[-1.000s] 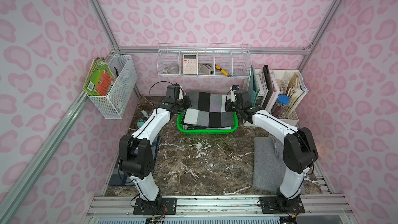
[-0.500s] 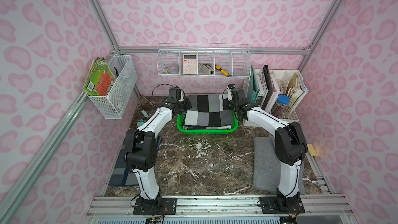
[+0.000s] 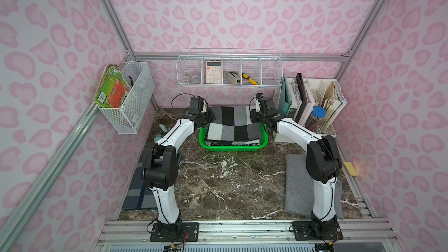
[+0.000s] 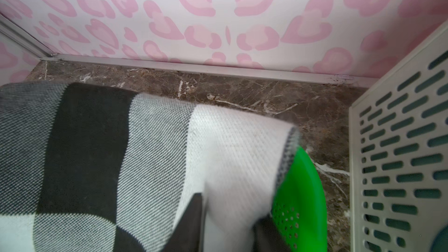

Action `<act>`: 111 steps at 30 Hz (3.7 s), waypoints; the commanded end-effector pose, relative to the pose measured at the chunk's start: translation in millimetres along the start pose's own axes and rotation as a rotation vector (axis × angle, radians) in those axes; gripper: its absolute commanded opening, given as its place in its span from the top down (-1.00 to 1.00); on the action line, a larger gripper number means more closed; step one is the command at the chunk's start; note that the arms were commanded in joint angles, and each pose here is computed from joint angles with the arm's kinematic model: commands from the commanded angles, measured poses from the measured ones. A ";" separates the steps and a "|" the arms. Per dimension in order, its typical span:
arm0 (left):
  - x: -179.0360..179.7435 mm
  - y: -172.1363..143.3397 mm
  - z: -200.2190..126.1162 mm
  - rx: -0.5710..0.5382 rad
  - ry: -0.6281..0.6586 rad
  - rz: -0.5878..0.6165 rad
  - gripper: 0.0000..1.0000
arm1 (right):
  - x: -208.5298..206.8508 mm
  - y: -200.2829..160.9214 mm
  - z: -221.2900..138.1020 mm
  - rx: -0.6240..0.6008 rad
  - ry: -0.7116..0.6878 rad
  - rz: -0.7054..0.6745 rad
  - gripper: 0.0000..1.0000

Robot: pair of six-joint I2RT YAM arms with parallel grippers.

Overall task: Put the folded scarf in the basket
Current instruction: Place the scarf in the basket, then move the scarf to the center of the board.

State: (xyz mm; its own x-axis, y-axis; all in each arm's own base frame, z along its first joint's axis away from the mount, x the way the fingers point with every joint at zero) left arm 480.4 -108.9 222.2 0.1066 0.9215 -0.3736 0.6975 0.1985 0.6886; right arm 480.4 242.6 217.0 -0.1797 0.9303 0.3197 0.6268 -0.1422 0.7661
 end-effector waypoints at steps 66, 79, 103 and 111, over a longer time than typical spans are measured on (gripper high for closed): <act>-308.9 -393.5 -41.7 0.624 -0.454 0.010 0.01 | -122.7 -151.8 -294.6 -0.226 -0.182 0.391 -0.30; -294.3 -361.2 -62.8 0.536 -0.361 0.149 1.00 | -120.2 -150.6 -293.8 -0.220 -0.164 0.380 -0.30; -87.9 -293.0 -167.5 0.362 0.101 -0.149 -0.49 | -69.3 -184.7 -213.1 0.148 -0.167 0.068 -0.32; -106.3 -314.1 -172.2 0.377 -0.016 -0.231 -0.49 | -45.0 -211.5 -187.5 0.266 -0.269 -0.130 -0.24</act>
State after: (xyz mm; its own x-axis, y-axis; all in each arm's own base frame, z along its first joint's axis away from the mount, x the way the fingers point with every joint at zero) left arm 128.5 -202.1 149.6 -0.0420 0.8932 -0.4478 0.9211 0.2083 0.3291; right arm 211.5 167.6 148.6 -0.0993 0.9858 0.1354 0.8003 -0.0017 0.5996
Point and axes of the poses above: each gripper's point midway between its finger pads, its own z axis out along the fingers, its own x axis along the line the jaws close on, y = z × x, the point moved 7 cm from there along -z, back along the fingers, and after that the axes turned 11 degrees about z, right-handed, at the moved point
